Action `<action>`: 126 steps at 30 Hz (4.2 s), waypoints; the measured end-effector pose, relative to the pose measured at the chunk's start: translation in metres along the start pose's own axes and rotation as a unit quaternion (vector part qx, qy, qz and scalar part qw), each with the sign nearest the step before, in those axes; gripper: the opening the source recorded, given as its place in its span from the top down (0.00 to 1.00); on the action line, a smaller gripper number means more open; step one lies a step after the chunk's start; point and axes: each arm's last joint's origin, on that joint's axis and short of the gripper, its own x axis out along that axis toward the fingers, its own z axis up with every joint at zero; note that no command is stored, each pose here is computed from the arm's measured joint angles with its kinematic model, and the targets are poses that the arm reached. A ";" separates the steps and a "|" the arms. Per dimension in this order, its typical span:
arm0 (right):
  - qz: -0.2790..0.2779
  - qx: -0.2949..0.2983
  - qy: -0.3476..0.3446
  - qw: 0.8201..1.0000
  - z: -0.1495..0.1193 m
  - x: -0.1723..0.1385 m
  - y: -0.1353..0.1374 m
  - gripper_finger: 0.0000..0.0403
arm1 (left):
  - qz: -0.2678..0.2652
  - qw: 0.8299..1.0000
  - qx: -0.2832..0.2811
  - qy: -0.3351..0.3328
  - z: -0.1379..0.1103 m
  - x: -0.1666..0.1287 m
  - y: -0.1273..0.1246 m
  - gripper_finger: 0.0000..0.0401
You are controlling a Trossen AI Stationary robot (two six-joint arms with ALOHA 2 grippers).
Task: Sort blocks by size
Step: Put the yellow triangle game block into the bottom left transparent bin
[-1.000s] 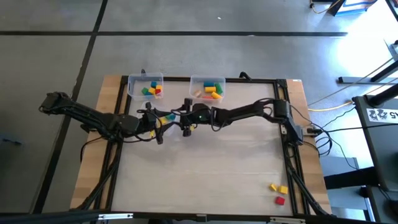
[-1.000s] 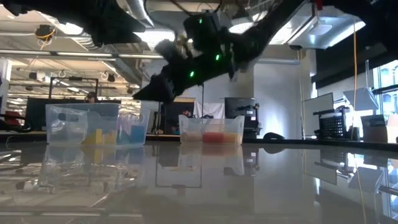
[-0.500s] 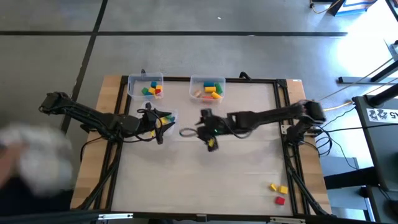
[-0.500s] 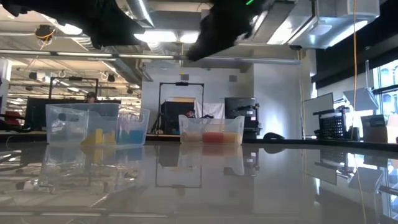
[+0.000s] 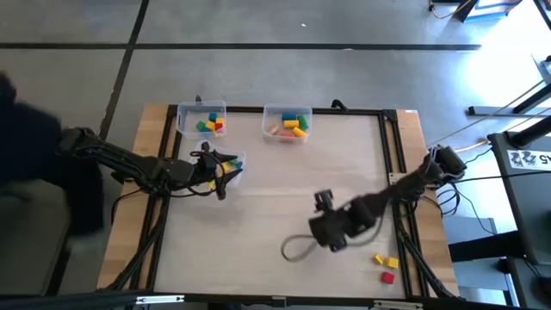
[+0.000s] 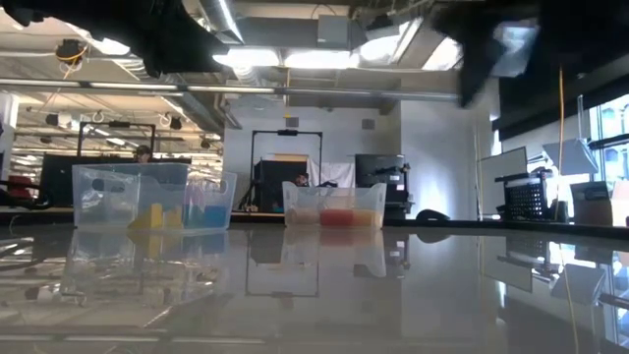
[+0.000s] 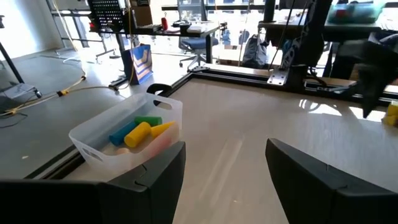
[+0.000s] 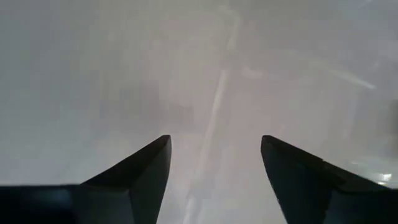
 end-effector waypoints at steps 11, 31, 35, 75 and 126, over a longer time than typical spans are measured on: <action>0.110 0.118 0.127 0.979 -0.065 0.004 0.094 0.37 | -0.001 1.000 -0.005 -0.005 -0.001 0.006 -0.005 0.45; 0.129 -0.082 0.150 0.977 -0.118 -0.010 0.147 0.37 | 0.008 1.000 0.002 -0.007 -0.015 0.033 -0.020 0.45; 0.132 -0.084 0.153 0.976 -0.125 0.001 0.146 0.37 | 0.013 1.000 0.001 -0.006 -0.015 0.034 -0.019 0.45; 0.147 -0.068 0.158 0.974 -0.139 0.022 0.146 0.65 | 0.015 1.000 0.020 -0.003 -0.016 0.034 -0.018 0.45; -0.257 0.068 -0.411 0.872 0.078 0.150 -0.210 0.61 | -0.051 0.993 -0.004 -0.105 0.023 -0.014 -0.014 0.45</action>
